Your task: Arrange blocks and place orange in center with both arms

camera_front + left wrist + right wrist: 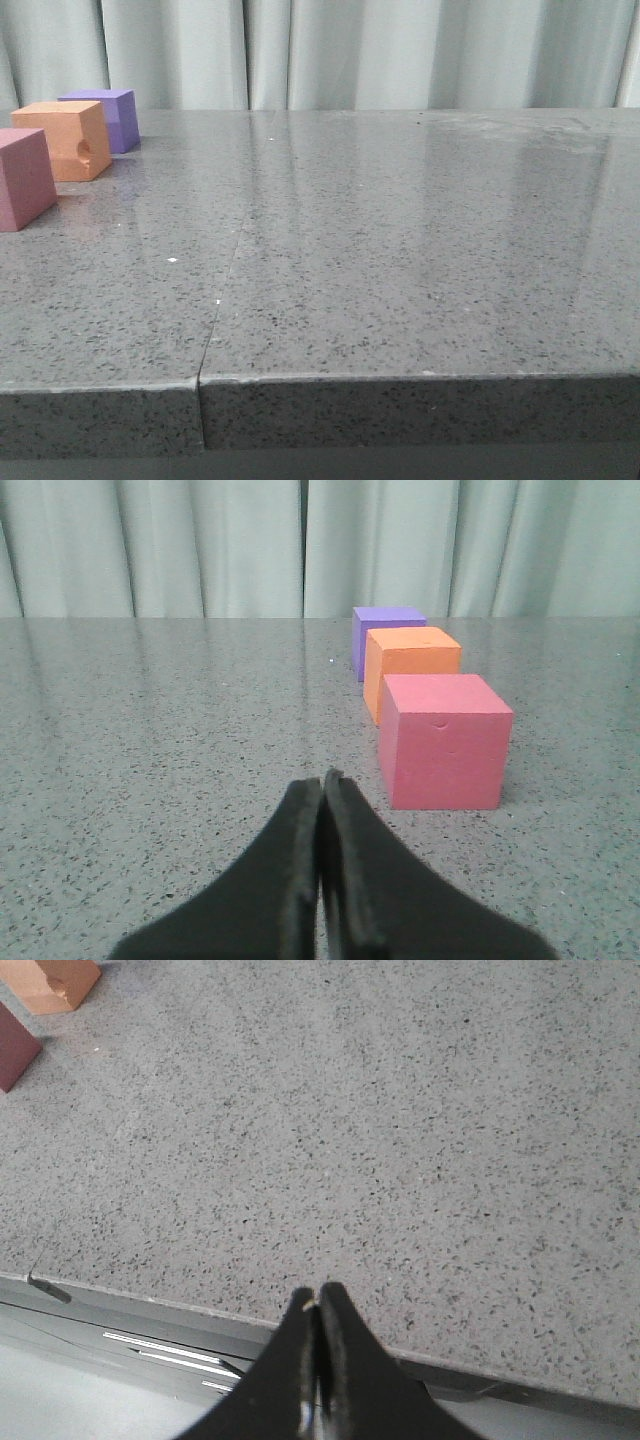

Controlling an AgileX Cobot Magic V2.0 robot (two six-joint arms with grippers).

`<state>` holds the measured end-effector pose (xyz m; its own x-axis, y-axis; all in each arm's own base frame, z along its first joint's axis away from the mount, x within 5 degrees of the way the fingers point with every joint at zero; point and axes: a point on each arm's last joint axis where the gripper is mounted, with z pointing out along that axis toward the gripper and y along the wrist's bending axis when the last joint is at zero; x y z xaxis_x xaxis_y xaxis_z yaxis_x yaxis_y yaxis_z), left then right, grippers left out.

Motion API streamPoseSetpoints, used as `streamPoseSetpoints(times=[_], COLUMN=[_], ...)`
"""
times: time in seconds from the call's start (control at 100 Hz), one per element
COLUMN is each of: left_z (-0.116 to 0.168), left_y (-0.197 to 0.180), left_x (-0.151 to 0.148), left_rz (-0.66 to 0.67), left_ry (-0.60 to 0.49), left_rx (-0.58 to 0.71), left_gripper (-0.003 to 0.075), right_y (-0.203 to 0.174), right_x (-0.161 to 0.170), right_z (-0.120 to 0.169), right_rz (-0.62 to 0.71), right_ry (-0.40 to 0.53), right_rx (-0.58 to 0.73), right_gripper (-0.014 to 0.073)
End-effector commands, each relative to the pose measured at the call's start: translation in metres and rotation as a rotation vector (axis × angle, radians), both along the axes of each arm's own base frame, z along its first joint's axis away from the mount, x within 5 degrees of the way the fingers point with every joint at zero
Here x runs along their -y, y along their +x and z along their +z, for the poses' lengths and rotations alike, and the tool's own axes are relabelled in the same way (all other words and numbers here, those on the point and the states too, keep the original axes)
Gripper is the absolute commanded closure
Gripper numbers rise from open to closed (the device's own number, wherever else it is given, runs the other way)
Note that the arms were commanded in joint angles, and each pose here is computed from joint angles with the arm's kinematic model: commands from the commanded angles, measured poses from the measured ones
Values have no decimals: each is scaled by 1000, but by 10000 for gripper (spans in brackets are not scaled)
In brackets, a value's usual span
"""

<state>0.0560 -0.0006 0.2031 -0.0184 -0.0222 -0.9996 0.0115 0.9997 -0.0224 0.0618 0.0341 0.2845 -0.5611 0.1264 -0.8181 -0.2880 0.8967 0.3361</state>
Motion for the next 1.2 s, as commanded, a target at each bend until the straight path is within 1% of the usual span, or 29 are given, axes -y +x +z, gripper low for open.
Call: streamPoseSetpoints(times=[0.0,1.19], left_z=[-5,-5], left_y=[-1,-1], left_x=[0,0], left_rz=[2,-1], left_ry=[-13,-14], left_rx=[61,60], left_gripper=[741,741], right_y=[3,4], right_x=[-1,0], right_z=[12,13], right_rz=[-2,-5], right_ry=[23,15], right_rx=[78,87], right_gripper=[664,664])
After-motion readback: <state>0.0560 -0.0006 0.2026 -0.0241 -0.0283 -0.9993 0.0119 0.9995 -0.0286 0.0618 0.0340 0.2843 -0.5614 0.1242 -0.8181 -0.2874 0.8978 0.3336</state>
